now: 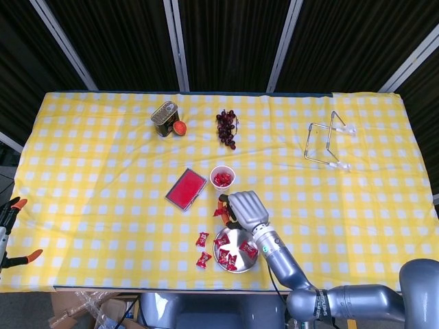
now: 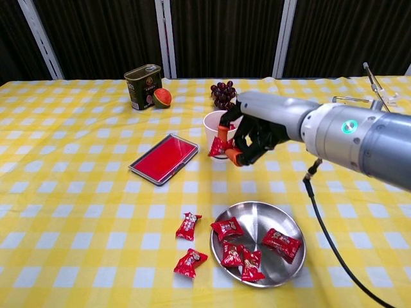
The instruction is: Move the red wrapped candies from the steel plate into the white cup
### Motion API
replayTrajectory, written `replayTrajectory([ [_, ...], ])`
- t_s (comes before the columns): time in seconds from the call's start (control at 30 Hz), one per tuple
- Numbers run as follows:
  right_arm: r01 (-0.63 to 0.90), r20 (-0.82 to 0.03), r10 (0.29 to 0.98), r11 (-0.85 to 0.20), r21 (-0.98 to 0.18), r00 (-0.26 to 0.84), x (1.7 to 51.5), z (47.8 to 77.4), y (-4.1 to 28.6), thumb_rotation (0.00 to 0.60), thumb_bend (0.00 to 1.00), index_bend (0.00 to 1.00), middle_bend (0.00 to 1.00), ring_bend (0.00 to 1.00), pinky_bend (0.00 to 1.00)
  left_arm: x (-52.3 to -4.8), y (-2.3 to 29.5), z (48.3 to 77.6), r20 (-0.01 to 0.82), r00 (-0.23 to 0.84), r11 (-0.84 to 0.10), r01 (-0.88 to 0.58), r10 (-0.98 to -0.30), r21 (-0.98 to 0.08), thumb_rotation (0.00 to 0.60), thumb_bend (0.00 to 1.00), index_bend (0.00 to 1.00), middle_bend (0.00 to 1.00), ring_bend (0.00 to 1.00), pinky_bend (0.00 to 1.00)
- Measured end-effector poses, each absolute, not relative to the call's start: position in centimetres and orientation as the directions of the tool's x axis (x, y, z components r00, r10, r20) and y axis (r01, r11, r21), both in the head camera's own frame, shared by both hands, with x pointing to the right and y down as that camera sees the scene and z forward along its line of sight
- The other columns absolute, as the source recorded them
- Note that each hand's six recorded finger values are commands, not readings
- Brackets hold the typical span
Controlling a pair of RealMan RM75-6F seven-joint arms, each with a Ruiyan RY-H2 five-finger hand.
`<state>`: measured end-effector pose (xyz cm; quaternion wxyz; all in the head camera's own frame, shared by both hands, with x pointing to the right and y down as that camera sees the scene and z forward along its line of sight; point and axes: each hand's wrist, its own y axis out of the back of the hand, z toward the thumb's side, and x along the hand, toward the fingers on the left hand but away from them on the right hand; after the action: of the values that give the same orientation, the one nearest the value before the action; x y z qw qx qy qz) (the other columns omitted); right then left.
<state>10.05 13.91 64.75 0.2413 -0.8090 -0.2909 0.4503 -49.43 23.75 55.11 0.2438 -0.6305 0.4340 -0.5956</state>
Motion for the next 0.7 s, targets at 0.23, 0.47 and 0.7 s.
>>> replayTrajectory([
  [0.23, 0.284, -0.534, 0.731, -0.667, -0.688, 0.424, 8.6, 64.3, 11.1, 0.6, 0.62, 0.59, 0.74, 0.84, 1.0, -49.5, 23.7, 55.1, 0.538, -0.088, -0.504, -0.254, -0.838, -0.826, 0.6, 0.03, 0.0, 0.0, 0.0, 0.0],
  [0.47, 0.28, -0.52, 0.756, -0.639, -0.716, 0.397, 7.9, 65.6, 8.9, 0.6, 0.62, 0.59, 0.74, 0.84, 1.0, -49.5, 23.7, 55.2, 0.54, -0.086, -0.505, -0.256, -0.837, -0.824, 0.6, 0.02, 0.0, 0.0, 0.0, 0.0],
  [0.7, 0.282, -0.519, 0.782, -0.614, -0.737, 0.347, 8.2, 67.5, 6.6, 0.6, 0.62, 0.59, 0.74, 0.84, 1.0, -49.6, 23.6, 55.3, 0.545, -0.088, -0.508, -0.262, -0.834, -0.82, 0.6, 0.03, 0.0, 0.0, 0.0, 0.0],
])
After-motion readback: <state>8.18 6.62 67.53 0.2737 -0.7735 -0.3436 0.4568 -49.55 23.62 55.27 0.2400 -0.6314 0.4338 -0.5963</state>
